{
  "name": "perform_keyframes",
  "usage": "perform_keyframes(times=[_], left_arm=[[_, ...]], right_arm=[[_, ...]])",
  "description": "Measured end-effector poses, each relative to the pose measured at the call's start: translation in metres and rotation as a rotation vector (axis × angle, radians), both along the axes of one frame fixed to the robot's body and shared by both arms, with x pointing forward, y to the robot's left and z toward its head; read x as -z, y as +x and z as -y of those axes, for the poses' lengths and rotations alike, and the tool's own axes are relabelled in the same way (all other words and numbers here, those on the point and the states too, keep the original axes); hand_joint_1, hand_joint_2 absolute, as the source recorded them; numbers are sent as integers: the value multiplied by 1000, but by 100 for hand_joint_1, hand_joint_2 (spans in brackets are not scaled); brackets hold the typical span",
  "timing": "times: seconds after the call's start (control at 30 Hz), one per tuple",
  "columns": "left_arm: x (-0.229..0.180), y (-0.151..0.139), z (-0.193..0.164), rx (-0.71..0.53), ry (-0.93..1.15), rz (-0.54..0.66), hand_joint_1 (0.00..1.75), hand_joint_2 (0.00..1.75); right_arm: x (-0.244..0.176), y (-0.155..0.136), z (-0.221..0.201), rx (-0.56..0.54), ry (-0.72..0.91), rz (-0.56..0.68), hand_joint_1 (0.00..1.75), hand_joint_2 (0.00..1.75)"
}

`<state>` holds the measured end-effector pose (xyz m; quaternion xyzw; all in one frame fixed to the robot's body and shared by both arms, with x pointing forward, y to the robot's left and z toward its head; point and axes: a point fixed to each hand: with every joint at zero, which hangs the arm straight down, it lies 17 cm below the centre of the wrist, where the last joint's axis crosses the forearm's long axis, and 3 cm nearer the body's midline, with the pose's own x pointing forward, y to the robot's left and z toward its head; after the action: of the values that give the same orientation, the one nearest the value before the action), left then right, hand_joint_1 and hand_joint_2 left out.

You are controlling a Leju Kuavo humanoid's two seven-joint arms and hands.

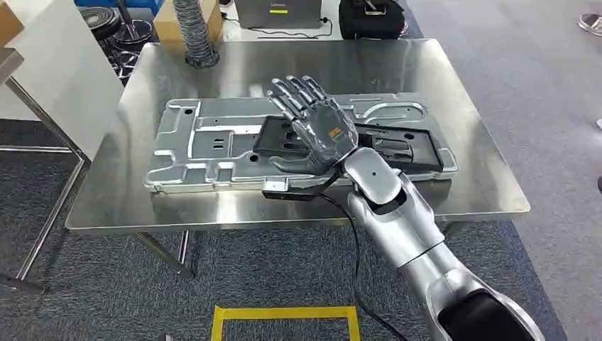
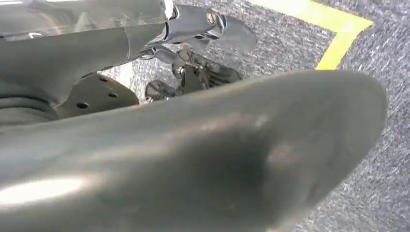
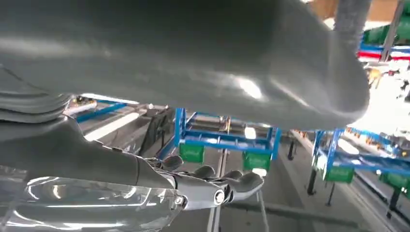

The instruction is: Take the parts from the cabinet and place them on the table.

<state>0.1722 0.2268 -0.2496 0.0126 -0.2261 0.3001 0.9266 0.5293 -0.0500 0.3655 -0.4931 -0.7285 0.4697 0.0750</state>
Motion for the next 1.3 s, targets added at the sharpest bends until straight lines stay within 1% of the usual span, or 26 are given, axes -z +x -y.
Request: perform_keyframes(times=[0.37,0.7,0.87,1.03,1.3], left_arm=[[1,-1,-3,1,5,-4,0,0],[-4,11,3,21,-29,38,0,0],[-4,10,2,21,-28,39,0,0],[-4,10,2,19,-25,38,0,0],[-3,8,1,16,-22,37,0,0]], right_arm=[[2,0,3,8,4,-1,0,0],[-1,2,14,21,11,10,0,0],[4,4,20,27,13,1,0,0],[-4,6,25,30,27,16,0,0],[-7,6,27,31,38,19,0,0]])
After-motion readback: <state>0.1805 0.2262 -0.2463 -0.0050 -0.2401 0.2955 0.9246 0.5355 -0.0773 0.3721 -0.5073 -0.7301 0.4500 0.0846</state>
